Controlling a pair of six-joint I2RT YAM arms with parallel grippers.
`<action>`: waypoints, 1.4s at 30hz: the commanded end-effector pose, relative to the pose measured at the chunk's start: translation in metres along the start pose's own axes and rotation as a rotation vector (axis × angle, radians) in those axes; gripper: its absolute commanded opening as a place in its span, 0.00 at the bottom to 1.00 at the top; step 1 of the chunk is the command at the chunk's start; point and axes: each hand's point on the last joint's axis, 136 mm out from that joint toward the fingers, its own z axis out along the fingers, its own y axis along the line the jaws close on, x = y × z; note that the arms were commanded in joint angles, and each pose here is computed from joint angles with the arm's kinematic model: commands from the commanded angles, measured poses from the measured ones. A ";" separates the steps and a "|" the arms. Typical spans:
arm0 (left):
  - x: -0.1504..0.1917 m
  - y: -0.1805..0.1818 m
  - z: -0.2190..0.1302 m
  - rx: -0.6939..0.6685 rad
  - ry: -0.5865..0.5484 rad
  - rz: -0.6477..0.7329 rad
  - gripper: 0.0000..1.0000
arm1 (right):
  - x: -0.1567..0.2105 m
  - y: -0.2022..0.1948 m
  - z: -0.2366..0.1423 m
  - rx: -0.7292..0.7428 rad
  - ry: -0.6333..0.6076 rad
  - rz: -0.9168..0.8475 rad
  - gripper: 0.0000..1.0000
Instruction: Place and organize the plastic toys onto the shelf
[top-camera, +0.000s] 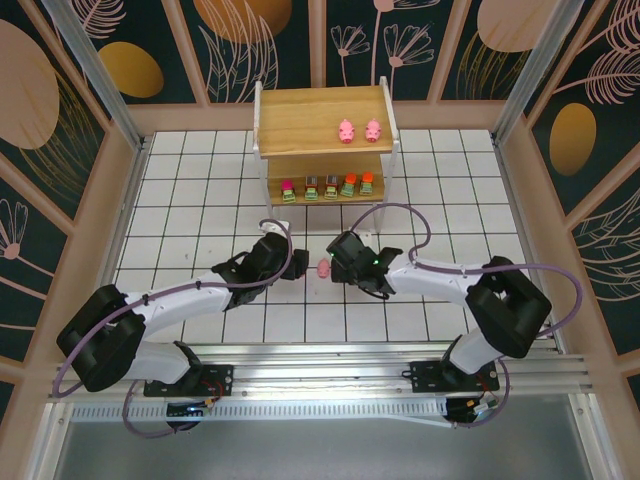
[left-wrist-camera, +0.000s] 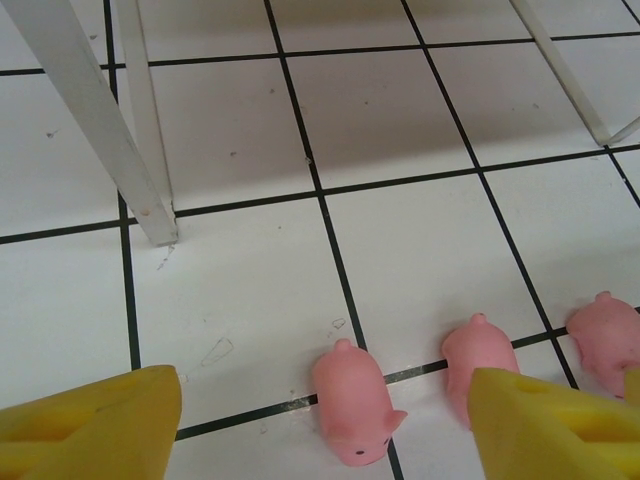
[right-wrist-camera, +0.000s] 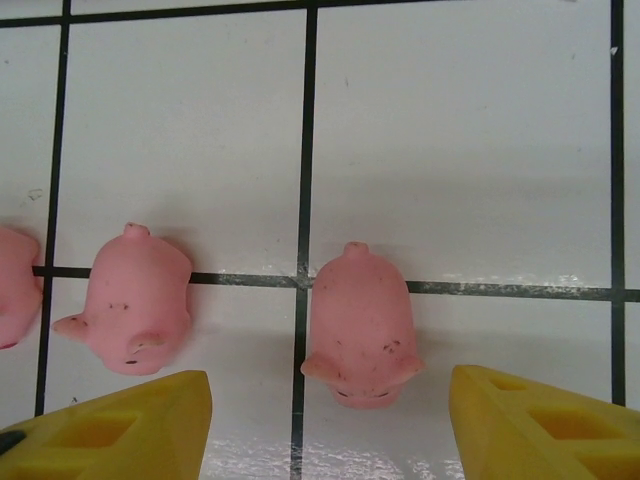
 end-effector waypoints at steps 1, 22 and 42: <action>0.005 0.005 0.001 -0.027 0.002 0.012 0.82 | 0.003 -0.004 0.009 0.012 0.006 0.016 0.63; 0.006 0.011 -0.001 -0.050 -0.004 0.015 0.99 | 0.003 -0.011 0.024 0.054 0.024 0.009 0.49; 0.000 0.020 -0.009 -0.082 -0.041 0.002 0.99 | 0.000 -0.014 0.027 0.081 0.015 0.011 0.36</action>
